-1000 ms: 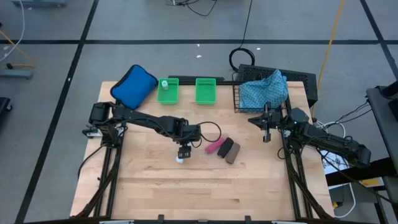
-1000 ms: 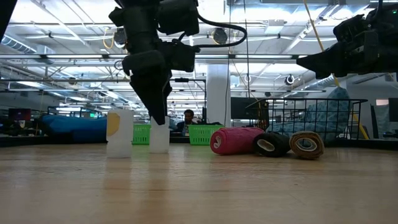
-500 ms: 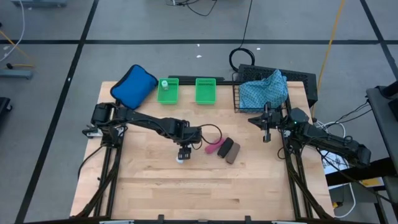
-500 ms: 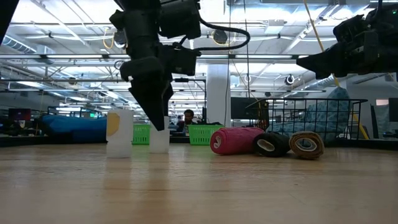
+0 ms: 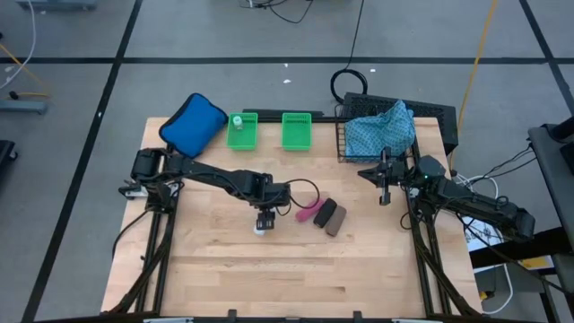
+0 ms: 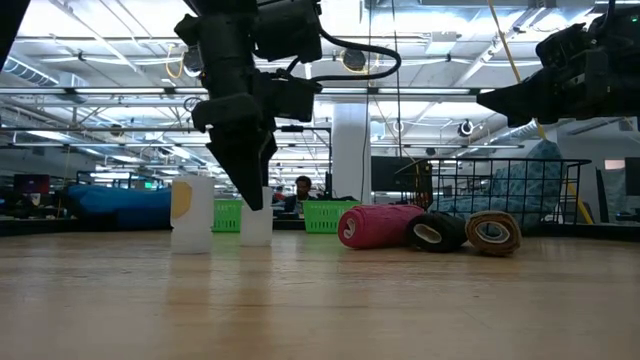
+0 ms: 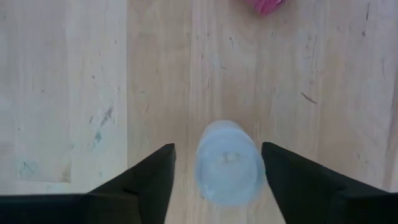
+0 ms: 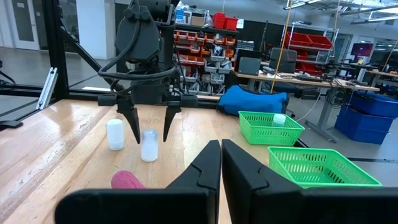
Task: Pick & place medical supplies in basket/bin
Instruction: Put the transparent pill bottle into the left green bin
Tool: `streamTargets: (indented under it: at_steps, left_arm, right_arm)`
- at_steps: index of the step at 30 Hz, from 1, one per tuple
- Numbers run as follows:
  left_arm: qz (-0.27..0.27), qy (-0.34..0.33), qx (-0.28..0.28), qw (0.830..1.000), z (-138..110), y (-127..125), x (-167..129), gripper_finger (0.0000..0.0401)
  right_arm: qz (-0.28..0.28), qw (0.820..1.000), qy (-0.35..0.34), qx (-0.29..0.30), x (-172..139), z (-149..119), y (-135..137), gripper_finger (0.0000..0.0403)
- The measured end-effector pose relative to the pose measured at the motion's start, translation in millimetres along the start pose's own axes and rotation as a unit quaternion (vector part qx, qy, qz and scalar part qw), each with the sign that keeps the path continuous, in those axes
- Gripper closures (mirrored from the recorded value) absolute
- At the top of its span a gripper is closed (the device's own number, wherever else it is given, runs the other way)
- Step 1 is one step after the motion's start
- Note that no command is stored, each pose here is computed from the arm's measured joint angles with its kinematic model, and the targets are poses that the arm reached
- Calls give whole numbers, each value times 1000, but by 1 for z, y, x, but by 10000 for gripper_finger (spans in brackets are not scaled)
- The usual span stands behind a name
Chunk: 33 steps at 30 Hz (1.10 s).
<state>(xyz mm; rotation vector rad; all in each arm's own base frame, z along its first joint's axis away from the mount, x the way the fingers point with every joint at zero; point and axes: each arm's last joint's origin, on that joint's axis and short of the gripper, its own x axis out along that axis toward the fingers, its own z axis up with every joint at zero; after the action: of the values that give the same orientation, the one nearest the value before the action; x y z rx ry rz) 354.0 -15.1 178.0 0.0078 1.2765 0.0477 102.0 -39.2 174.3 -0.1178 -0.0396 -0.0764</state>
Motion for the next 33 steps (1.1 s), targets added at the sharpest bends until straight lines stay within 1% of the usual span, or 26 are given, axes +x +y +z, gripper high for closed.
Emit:
streamTargets:
  at_steps: [7, 10, 12, 17, 21, 25, 30, 33]
  left_arm:
    - [0, -1, 0, 1000, 0, 0, 0, 239]
    - [0, -1, -2, 1000, 0, 0, 0, 258]
    - [0, -1, -13, 1000, 0, 0, -1, 259]
    - [2, -11, -61, 998, 8, 7, -11, 240]
    - [5, -9, -67, 998, 16, 16, -27, 247]
    - [10, -17, -83, 996, 22, 30, -46, 257]
    - [9, -41, -106, 994, 28, 50, -69, 245]
    - [5, -65, -94, 993, 28, 60, -82, 242]
  right_arm:
    - [0, 1000, 0, 0, 0, 0, 0, 395]
    - [0, 1000, 0, 0, 0, 0, 0, 396]
    - [0, 1000, 0, 0, 0, 0, 0, 396]
    - [0, 1000, 0, 0, 0, 0, 0, 395]
    - [0, 1000, 0, 0, 0, 0, 0, 397]
    - [0, 1000, 0, 0, 0, 0, 0, 395]
    - [0, 1000, 0, 0, 0, 0, 0, 396]
    - [0, 1000, 0, 0, 0, 0, 0, 396]
